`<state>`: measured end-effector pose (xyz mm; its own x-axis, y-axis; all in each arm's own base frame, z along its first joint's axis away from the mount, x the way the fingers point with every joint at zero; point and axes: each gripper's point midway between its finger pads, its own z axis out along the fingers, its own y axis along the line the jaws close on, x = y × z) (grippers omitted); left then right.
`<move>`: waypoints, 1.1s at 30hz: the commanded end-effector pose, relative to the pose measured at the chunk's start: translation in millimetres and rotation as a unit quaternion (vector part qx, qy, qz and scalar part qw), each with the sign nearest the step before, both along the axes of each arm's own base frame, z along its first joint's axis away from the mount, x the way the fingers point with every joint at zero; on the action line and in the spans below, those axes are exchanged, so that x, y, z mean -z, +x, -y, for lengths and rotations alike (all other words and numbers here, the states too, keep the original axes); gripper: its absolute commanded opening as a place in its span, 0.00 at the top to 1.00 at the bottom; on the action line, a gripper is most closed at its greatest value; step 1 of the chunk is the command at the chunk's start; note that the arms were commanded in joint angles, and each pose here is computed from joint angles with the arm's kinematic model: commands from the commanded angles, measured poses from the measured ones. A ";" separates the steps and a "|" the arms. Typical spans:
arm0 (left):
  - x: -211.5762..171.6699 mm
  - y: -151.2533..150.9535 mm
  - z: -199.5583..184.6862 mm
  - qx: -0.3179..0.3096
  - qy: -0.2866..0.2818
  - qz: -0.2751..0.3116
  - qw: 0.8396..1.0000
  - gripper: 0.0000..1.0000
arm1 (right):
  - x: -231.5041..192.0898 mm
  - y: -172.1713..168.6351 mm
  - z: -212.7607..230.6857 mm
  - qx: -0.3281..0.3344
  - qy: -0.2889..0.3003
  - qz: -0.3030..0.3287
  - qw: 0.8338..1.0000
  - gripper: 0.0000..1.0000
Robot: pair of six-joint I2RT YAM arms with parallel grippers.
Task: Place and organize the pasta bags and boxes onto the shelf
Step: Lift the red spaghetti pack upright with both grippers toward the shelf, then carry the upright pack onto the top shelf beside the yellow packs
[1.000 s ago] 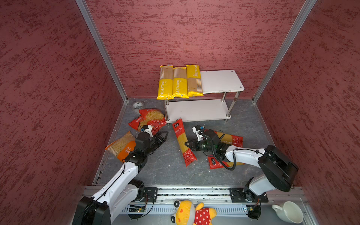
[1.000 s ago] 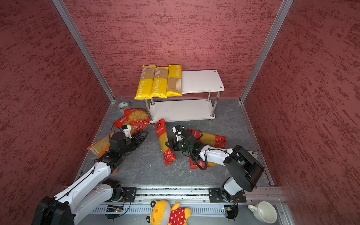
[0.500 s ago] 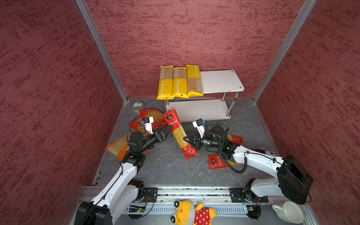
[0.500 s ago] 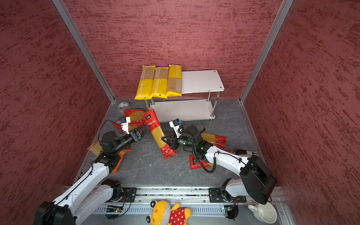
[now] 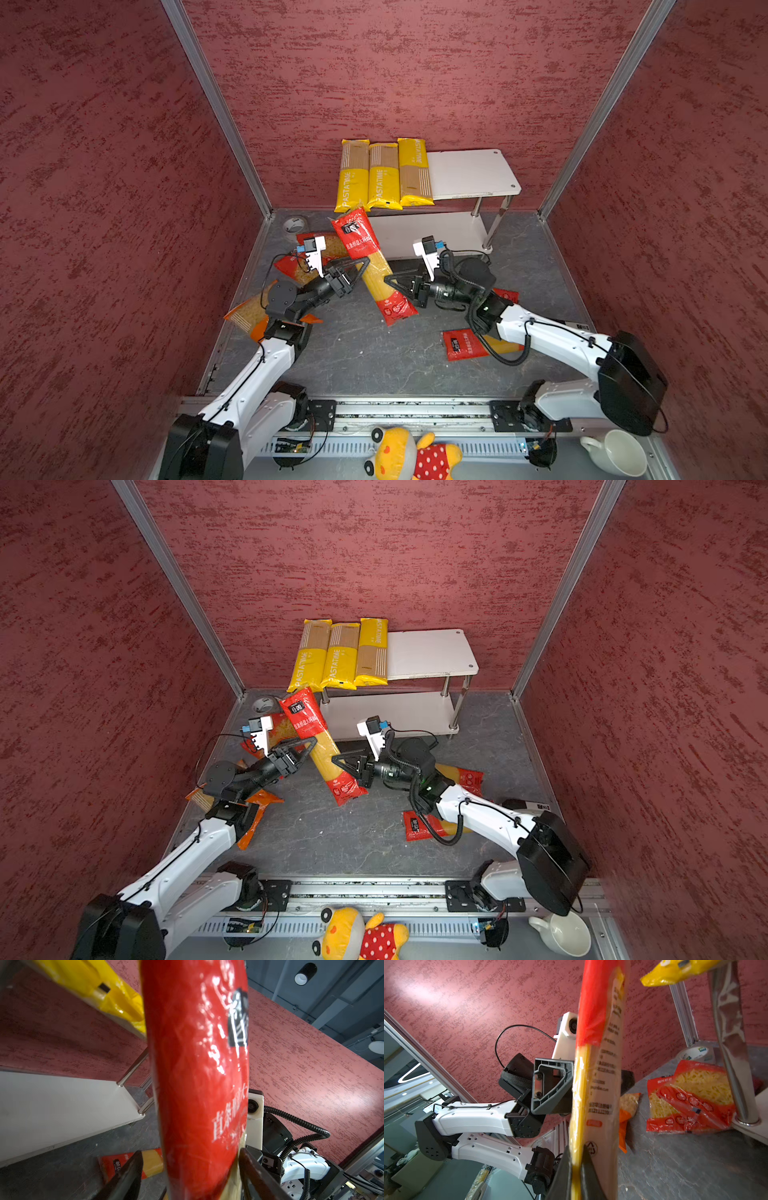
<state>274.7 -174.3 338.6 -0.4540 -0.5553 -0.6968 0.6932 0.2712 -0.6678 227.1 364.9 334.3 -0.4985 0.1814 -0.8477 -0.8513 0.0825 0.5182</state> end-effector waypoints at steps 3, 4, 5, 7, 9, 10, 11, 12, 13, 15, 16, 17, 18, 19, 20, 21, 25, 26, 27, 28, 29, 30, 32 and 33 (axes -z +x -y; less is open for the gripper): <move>-47.7 -10.8 8.2 0.040 -0.027 0.075 0.996 0.36 | -97.0 -22.0 19.0 -0.008 0.130 0.114 0.985 1.00; -52.9 -11.6 11.7 0.048 -0.026 0.083 0.995 0.39 | -95.6 -20.9 18.0 -0.010 0.132 0.108 0.985 1.00; -59.4 -12.4 15.2 0.056 -0.025 0.091 0.994 0.43 | -93.9 -19.8 17.0 -0.011 0.134 0.103 0.986 1.00; -67.7 -14.1 20.7 0.068 -0.022 0.104 0.992 0.51 | -88.9 -16.7 16.1 -0.010 0.135 0.091 0.987 1.00; -74.9 -13.1 24.5 0.074 -0.020 0.112 0.991 0.66 | -85.5 -12.8 16.9 -0.002 0.137 0.079 0.987 1.00; -77.5 -12.2 26.6 0.077 -0.019 0.115 0.990 0.72 | -82.5 -9.3 18.0 0.006 0.139 0.070 0.988 1.00; -80.6 -11.1 28.3 0.080 -0.018 0.118 0.990 0.78 | -81.0 -5.1 19.5 0.017 0.141 0.062 0.988 0.97; -83.7 -10.3 29.4 0.082 -0.018 0.120 0.989 0.81 | -77.8 -0.7 20.9 0.028 0.142 0.052 0.988 0.93; -86.1 -8.8 30.2 0.082 -0.019 0.123 0.989 0.83 | -74.6 3.6 22.0 0.040 0.144 0.043 0.988 0.88; -92.0 -5.4 31.6 0.080 -0.019 0.126 0.989 0.85 | -67.9 8.4 24.4 0.054 0.144 0.031 0.988 0.76; -94.9 -3.4 32.6 0.079 -0.019 0.127 0.989 0.86 | -64.2 10.4 25.8 0.063 0.142 0.028 0.987 0.68; -98.8 -1.0 32.7 0.075 -0.021 0.128 0.989 0.88 | -59.3 12.4 27.8 0.073 0.139 0.024 0.987 0.63; -101.1 1.2 32.5 0.070 -0.023 0.127 0.989 0.89 | -54.4 14.4 29.7 0.081 0.136 0.021 0.987 0.59; -105.5 3.5 31.4 0.063 -0.027 0.130 0.989 0.90 | -48.7 15.6 31.8 0.090 0.133 0.019 0.987 0.54; -109.8 5.1 29.7 0.056 -0.032 0.133 0.989 0.90 | -40.7 17.2 33.6 0.099 0.127 0.013 0.987 0.50; -113.7 6.6 28.5 0.051 -0.035 0.136 0.989 0.90 | -33.7 18.2 35.0 0.104 0.122 0.008 0.987 0.47; -135.5 13.9 22.1 0.017 -0.038 0.162 0.986 0.90 | -1.1 19.4 41.2 0.122 0.103 -0.017 0.987 0.40; -141.9 16.2 20.3 0.008 -0.040 0.169 0.985 0.90 | 6.5 19.2 42.8 0.125 0.100 -0.022 0.987 0.39; -147.8 17.8 19.2 0.003 -0.043 0.174 0.984 0.90 | 12.9 19.1 43.8 0.127 0.098 -0.028 0.987 0.38; -153.3 19.8 18.6 0.000 -0.045 0.179 0.983 0.90 | 20.3 19.3 44.1 0.128 0.092 -0.034 0.987 0.37; -157.9 21.3 18.7 -0.002 -0.047 0.183 0.982 0.90 | 25.4 19.2 44.7 0.130 0.089 -0.038 0.987 0.37; -161.9 22.2 18.6 -0.002 -0.052 0.185 0.981 0.90 | 29.5 19.5 45.7 0.132 0.088 -0.043 0.986 0.36; -167.8 25.3 17.8 -0.008 -0.065 0.186 0.980 0.90 | 33.5 19.9 50.2 0.141 0.094 -0.051 0.984 0.36; -170.4 27.7 17.7 -0.011 -0.074 0.185 0.980 0.90 | 33.4 20.1 52.3 0.144 0.101 -0.053 0.983 0.35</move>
